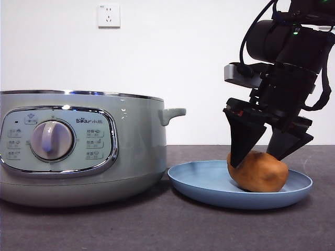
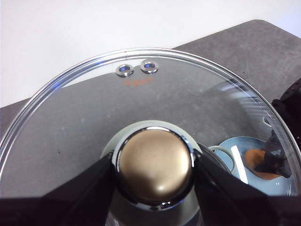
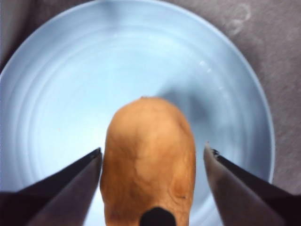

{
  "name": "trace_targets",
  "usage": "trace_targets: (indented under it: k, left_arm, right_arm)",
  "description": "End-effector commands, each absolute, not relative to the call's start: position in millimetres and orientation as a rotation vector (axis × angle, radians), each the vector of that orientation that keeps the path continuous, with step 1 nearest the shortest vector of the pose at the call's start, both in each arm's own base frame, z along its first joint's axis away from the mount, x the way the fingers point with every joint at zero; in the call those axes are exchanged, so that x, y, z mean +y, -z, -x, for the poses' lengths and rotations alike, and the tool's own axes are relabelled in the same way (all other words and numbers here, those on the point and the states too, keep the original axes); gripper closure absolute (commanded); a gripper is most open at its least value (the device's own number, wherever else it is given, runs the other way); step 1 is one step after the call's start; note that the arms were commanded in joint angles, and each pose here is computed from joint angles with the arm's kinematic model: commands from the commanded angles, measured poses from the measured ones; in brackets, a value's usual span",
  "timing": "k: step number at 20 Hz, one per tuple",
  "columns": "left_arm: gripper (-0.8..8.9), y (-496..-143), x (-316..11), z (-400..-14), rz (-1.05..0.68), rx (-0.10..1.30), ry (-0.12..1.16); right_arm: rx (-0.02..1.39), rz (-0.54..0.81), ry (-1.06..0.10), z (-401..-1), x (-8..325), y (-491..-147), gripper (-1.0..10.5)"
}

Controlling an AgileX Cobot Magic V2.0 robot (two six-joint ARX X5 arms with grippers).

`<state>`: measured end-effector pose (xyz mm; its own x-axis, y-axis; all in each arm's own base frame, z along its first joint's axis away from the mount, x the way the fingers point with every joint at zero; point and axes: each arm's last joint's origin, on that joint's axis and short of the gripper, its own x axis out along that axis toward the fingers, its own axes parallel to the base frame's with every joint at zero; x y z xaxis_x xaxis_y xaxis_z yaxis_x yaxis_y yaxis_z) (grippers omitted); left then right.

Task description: Take the potato out from the steamer,put the potato on the plate,close the lid

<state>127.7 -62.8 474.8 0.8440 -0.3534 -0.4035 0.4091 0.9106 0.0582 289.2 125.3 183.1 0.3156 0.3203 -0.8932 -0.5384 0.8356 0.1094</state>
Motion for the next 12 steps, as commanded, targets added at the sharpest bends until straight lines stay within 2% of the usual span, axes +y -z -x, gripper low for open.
trace_targets:
  k: [1,5,9,12]
  left_arm:
    - [8.22,-484.4,-61.0,-124.4,-0.125,0.32,0.404]
    - [8.22,-481.1,-65.6,-133.4,-0.132,0.346,0.404]
    - [8.22,-471.9,-76.6,-154.9,-0.152,0.409,0.407]
    - [8.22,-461.6,-88.3,-174.5,-0.167,0.469,0.458]
  right_arm:
    - [1.11,0.207,-0.559,-289.9,123.5,-184.9,4.7]
    - [1.0,0.191,-0.555,-282.8,119.8,-218.8,4.7]
    - [0.797,0.131,-0.547,-254.6,108.5,-277.1,4.7]
    - [0.629,0.086,-0.546,-223.1,95.7,-319.0,4.7]
